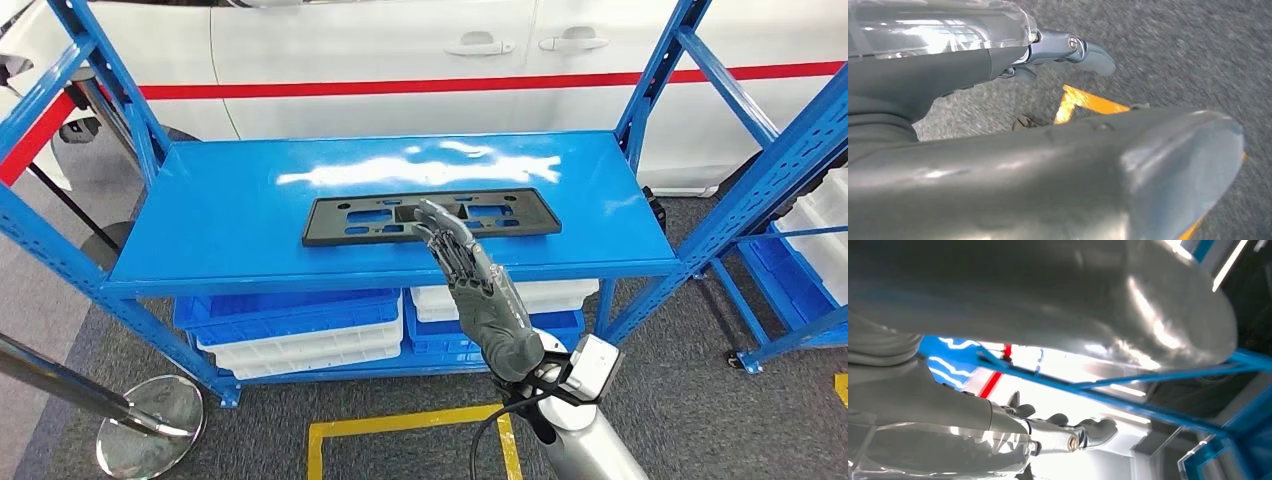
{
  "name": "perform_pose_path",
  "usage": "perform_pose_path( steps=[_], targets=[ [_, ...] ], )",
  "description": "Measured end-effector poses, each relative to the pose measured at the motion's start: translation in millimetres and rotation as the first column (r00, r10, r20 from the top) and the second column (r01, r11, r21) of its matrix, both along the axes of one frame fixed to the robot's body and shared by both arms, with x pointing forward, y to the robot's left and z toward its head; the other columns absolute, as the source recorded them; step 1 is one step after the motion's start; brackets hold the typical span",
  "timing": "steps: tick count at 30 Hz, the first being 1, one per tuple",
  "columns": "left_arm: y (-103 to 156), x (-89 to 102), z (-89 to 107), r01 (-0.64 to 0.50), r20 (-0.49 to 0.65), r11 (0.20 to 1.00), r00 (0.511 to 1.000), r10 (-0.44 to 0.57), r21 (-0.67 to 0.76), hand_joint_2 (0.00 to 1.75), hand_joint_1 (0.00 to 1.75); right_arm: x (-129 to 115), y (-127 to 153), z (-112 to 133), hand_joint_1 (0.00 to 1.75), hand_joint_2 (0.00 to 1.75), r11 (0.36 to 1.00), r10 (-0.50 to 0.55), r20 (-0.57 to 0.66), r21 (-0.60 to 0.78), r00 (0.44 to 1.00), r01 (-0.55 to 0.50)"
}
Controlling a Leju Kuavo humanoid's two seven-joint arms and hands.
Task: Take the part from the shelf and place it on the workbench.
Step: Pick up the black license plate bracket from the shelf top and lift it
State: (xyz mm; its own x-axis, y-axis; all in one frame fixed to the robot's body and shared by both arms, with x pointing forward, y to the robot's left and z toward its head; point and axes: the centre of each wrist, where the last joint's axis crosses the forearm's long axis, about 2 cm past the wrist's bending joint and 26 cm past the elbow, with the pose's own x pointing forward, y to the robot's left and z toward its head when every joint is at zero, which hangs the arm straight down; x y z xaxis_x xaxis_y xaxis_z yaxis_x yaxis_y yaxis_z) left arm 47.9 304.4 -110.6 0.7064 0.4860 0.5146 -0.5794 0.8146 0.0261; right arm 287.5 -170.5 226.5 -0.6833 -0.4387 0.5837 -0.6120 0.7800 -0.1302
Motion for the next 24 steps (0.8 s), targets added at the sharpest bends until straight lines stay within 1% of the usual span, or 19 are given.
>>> perform_pose_path(
  steps=[8, 15, 19, 21, 24],
  targets=[
    [1, 1.9, 0.3, 0.004, 0.007, 1.0, 1.0, -0.004, 0.005, 0.0, 0.0, -1, 2, 1, 0.0, 0.0, 1.0, 0.005, 0.002, 0.002, 1.0, -0.005],
    [3, -3.0, -0.3, 0.014, -0.003, 1.0, 1.0, -0.014, 0.017, 0.0, 0.0, -3, 5, -1, 0.0, 0.0, 1.0, 0.01, -0.001, -0.002, 1.0, -0.01],
    [3, 3.3, 0.5, 0.02, 0.002, 0.999, 1.0, -0.02, 0.026, 0.0, 0.0, -3, 5, 2, 0.0, 0.0, 1.0, 0.01, 0.013, 0.001, 1.0, -0.01],
    [3, 4.7, 0.7, 0.021, 0.004, 0.999, 1.0, -0.021, 0.028, 0.0, 0.0, -4, 4, 0, 0.0, 0.0, 1.0, 0.005, 0.008, -0.001, 1.0, -0.005],
    [3, 1.0, 0.2, 0.026, -0.001, 0.999, 1.0, -0.026, 0.033, 0.0, 0.0, -9, 2, -11, 0.0, 1.31, 1.0, -0.019, -0.022, -0.02, 1.0, 0.018]
  ],
)
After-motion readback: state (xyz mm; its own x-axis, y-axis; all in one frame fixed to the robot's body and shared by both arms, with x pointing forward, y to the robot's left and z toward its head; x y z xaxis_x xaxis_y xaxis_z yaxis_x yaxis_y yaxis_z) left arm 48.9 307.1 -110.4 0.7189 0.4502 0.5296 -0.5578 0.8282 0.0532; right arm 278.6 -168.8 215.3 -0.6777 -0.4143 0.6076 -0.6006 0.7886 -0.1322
